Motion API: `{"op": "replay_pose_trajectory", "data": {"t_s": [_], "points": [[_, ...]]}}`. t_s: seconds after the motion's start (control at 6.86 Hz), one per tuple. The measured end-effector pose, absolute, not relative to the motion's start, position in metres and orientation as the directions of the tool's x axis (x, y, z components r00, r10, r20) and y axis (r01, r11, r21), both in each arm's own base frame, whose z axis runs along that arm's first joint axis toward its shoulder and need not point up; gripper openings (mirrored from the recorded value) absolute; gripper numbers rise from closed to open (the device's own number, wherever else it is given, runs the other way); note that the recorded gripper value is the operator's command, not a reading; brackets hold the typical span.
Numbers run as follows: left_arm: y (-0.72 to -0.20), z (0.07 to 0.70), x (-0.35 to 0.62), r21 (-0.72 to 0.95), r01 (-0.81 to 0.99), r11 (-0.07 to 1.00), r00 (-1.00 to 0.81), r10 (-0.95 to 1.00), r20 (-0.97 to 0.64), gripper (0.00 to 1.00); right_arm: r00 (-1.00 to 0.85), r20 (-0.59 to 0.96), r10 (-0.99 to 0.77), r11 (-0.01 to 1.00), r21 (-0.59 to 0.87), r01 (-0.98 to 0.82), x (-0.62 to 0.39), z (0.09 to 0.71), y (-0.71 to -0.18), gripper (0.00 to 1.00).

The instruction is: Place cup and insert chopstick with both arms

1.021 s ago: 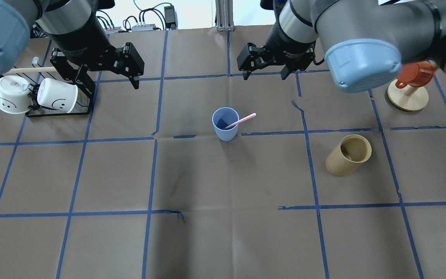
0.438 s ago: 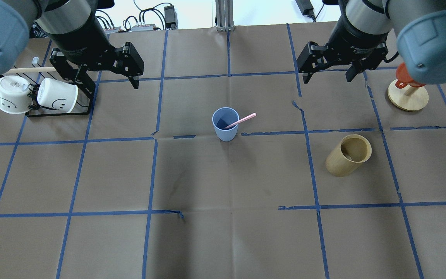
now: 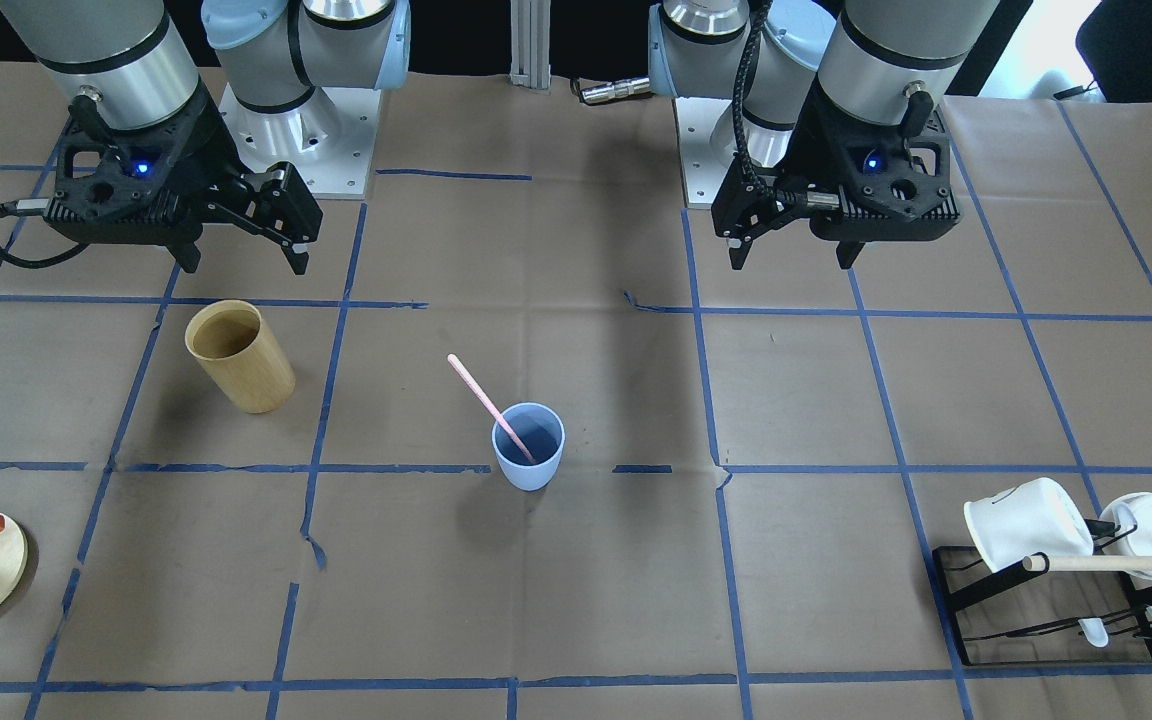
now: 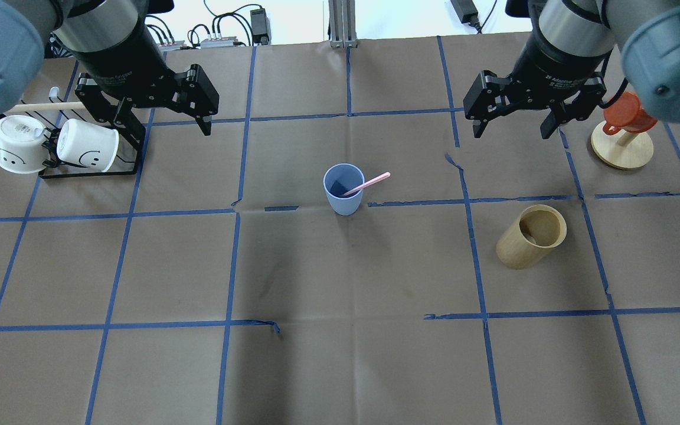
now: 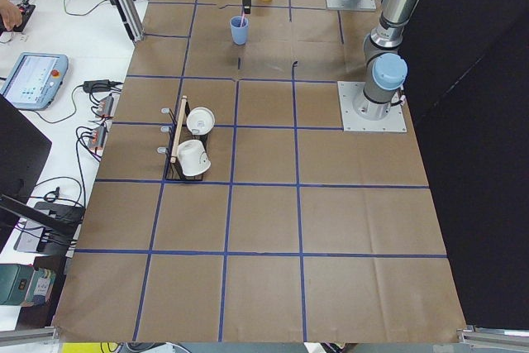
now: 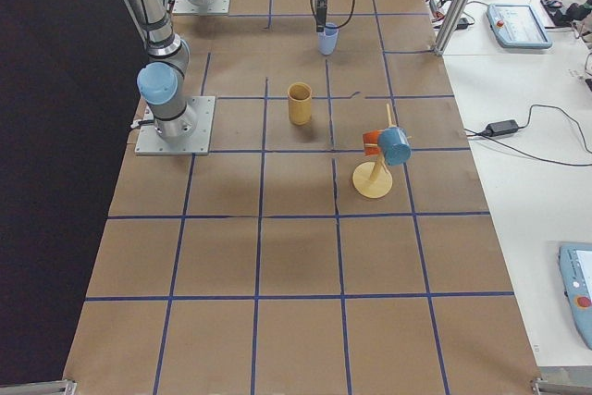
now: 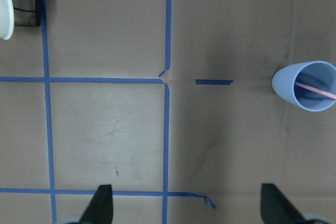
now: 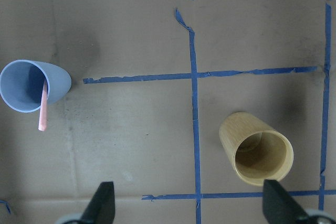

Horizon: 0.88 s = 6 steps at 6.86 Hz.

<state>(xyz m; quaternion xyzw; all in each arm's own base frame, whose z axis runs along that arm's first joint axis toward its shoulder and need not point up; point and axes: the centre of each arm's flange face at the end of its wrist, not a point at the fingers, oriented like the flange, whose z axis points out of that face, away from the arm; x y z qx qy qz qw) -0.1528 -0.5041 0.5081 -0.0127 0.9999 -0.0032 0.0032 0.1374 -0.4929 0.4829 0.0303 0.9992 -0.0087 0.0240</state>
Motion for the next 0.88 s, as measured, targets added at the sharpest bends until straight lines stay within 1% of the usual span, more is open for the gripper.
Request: {"op": "replay_pose_trajectory", "data": {"t_s": [0.44,0.88], "points": [[-0.504,0.509,-0.153,-0.009,-0.025,1.000,-1.000,-0.025,-0.006,1.00,-0.992,-0.040,0.121,0.992,0.025,0.121,0.140,0.481,-0.488,1.00],[-0.506,0.509,-0.152,-0.009,-0.027,1.000,-1.000,-0.027,-0.005,1.00,-0.990,-0.035,0.139,0.989,0.045,0.138,0.141,0.487,-0.479,1.00]]}}
